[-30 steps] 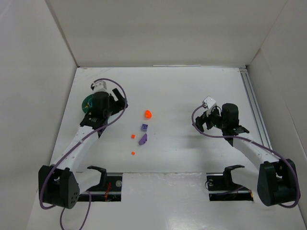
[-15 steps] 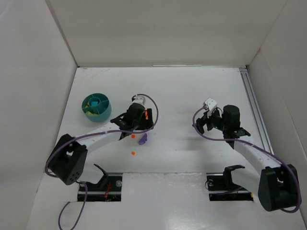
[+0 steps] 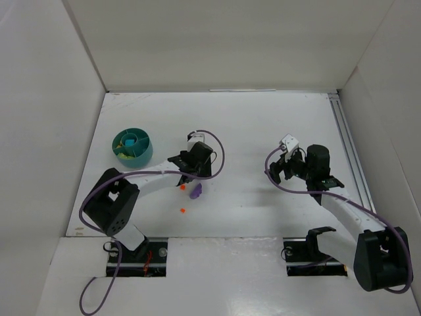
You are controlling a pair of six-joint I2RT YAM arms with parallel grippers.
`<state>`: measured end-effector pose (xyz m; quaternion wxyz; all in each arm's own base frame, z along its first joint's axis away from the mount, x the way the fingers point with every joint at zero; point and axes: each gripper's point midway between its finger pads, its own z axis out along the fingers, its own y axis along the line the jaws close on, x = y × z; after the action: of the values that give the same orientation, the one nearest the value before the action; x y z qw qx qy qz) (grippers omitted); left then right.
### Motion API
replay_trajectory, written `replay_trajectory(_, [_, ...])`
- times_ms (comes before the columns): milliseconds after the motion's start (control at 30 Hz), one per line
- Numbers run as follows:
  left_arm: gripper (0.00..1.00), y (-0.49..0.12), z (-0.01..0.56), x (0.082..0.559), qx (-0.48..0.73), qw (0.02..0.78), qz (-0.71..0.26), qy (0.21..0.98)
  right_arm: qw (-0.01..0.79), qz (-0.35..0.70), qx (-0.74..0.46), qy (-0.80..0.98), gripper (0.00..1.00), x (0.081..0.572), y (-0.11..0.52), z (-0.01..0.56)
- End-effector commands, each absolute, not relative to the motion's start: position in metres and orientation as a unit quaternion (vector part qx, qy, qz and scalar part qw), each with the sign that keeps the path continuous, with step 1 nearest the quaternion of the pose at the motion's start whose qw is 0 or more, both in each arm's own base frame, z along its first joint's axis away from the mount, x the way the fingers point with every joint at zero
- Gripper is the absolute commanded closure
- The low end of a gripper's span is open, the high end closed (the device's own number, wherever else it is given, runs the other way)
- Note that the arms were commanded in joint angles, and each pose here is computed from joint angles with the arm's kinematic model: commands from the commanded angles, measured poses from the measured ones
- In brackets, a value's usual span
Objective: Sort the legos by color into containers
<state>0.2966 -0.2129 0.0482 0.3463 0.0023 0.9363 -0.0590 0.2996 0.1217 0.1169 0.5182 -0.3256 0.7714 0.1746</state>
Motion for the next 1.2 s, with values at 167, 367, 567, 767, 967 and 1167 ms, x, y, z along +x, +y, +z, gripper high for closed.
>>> replay_trajectory(167, [0.49,-0.219,0.046,0.301,0.005,0.344,-0.05,0.938,0.545,0.169,-0.324,0.755,0.01,0.305,0.121,0.13])
replay_trajectory(367, [0.64,-0.215,0.042,0.297,0.001,0.337,-0.045,0.941,0.545,0.169,-0.324,0.755,0.01,0.305,0.121,0.13])
replay_trajectory(567, [0.81,-0.214,0.061,0.304,-0.014,0.365,-0.051,0.929,0.545,0.169,-0.324,0.755,0.01,0.305,0.121,0.13])
replay_trajectory(767, [0.83,-0.198,0.097,0.318,-0.05,0.406,-0.039,0.912,0.545,0.169,-0.324,0.755,0.01,0.305,0.121,0.13])
replay_trajectory(967, [0.83,-0.149,0.136,0.348,-0.117,0.452,-0.032,0.884,0.545,0.166,-0.327,0.754,0.01,0.306,0.121,0.13])
replay_trajectory(1167, [0.83,-0.08,0.174,0.375,-0.194,0.494,-0.011,0.848,0.551,0.16,-0.327,0.751,0.01,0.309,0.118,0.134])
